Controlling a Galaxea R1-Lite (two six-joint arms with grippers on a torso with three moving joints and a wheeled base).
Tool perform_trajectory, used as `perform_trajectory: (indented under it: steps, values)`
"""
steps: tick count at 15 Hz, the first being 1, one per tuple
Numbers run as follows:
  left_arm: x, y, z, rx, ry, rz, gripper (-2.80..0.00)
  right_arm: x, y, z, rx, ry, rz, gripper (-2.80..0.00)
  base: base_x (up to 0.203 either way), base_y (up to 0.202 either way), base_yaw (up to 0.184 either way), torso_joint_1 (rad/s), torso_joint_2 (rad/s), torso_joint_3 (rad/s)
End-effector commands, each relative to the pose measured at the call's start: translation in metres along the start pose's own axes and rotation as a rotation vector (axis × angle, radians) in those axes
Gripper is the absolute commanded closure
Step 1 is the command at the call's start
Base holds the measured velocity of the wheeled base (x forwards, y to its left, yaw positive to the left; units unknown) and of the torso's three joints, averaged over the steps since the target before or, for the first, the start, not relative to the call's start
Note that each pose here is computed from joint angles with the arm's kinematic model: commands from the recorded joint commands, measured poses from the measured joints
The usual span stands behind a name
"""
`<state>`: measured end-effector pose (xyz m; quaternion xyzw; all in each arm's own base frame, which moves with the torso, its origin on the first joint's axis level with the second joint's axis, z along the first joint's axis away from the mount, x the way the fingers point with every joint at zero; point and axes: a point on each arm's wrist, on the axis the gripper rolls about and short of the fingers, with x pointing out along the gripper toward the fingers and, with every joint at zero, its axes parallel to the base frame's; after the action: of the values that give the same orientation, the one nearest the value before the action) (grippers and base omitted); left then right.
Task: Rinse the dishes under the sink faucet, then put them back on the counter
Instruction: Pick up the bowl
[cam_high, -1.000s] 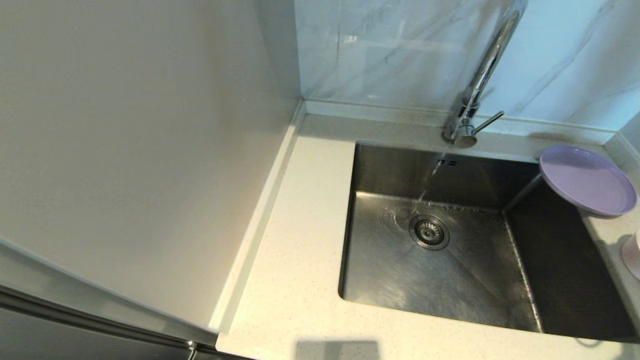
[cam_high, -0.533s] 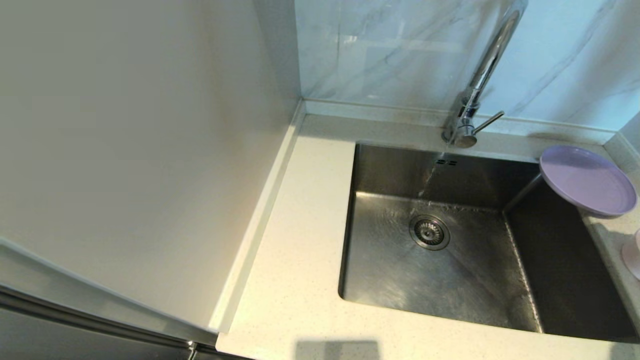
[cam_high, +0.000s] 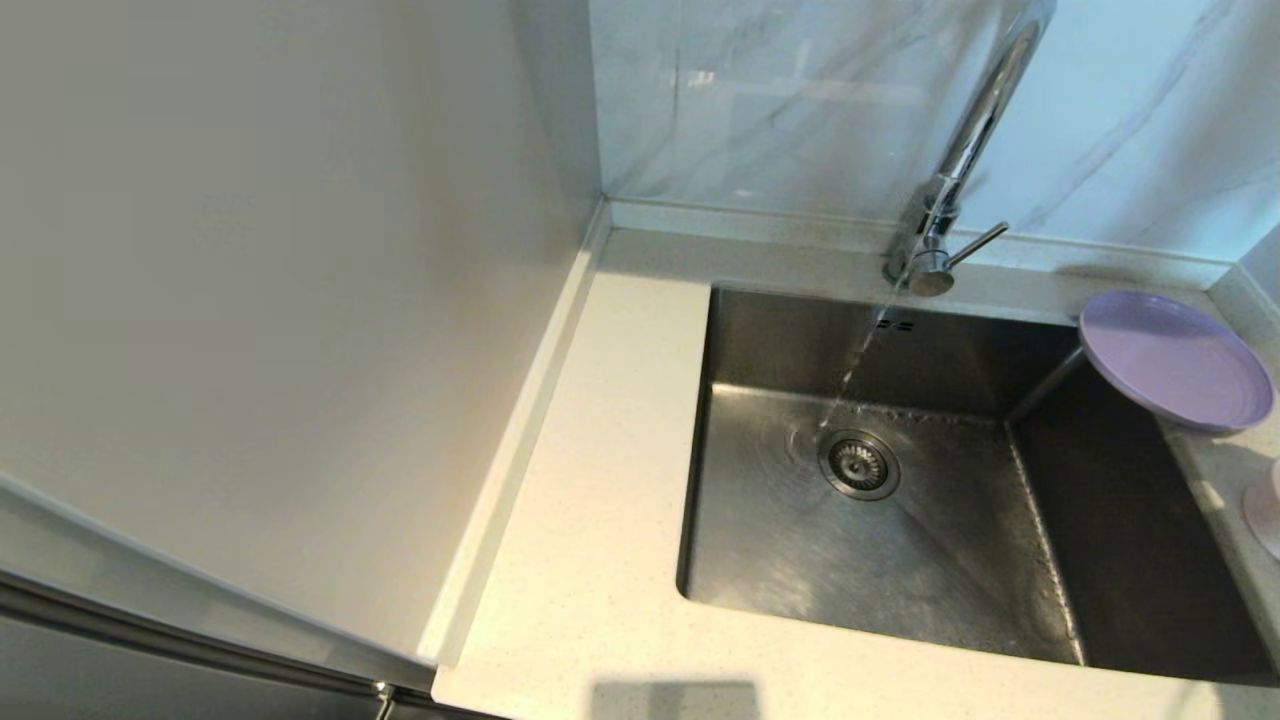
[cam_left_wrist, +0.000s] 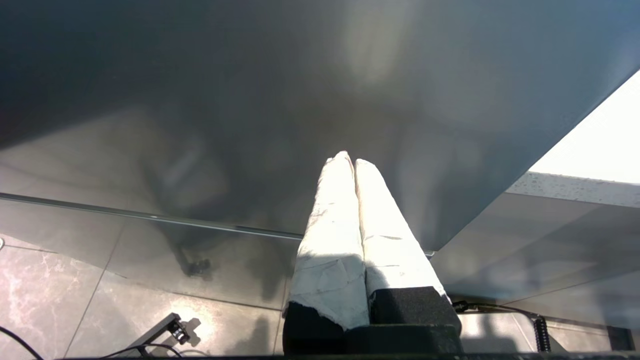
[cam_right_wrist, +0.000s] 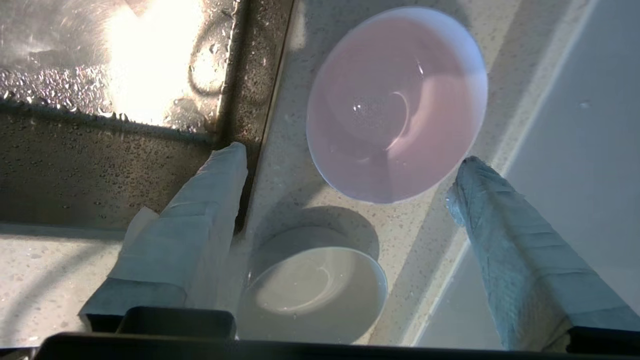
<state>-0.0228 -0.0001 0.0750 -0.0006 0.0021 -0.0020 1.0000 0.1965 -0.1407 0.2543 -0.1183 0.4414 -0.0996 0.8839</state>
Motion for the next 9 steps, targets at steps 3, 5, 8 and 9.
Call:
perform_trajectory:
  steps: [3, 5, 8, 9]
  values:
    - [0.0, 0.0, 0.0, 0.0, 0.0, 0.001, 0.0, 0.037, -0.006, -0.002, 0.014, 0.085, 0.057, -2.8, 0.0, 0.0, 0.0, 0.0, 0.0, 0.0]
    - [0.0, 0.0, 0.0, 0.0, 0.0, 0.001, 0.0, 0.053, -0.011, -0.002, 0.022, 0.099, 0.063, -2.8, 0.0, 0.0, 0.0, 0.0, 0.0, 0.0]
    - [0.0, 0.0, 0.0, 0.0, 0.0, 0.001, 0.0, 0.072, -0.015, -0.002, 0.026, 0.113, 0.07, -2.8, 0.0, 0.0, 0.0, 0.0, 0.0, 0.0]
    - [0.0, 0.0, 0.0, 0.0, 0.0, 0.001, 0.0, 0.077, -0.015, -0.003, 0.027, 0.123, 0.076, -2.8, 0.0, 0.0, 0.0, 0.0, 0.0, 0.0]
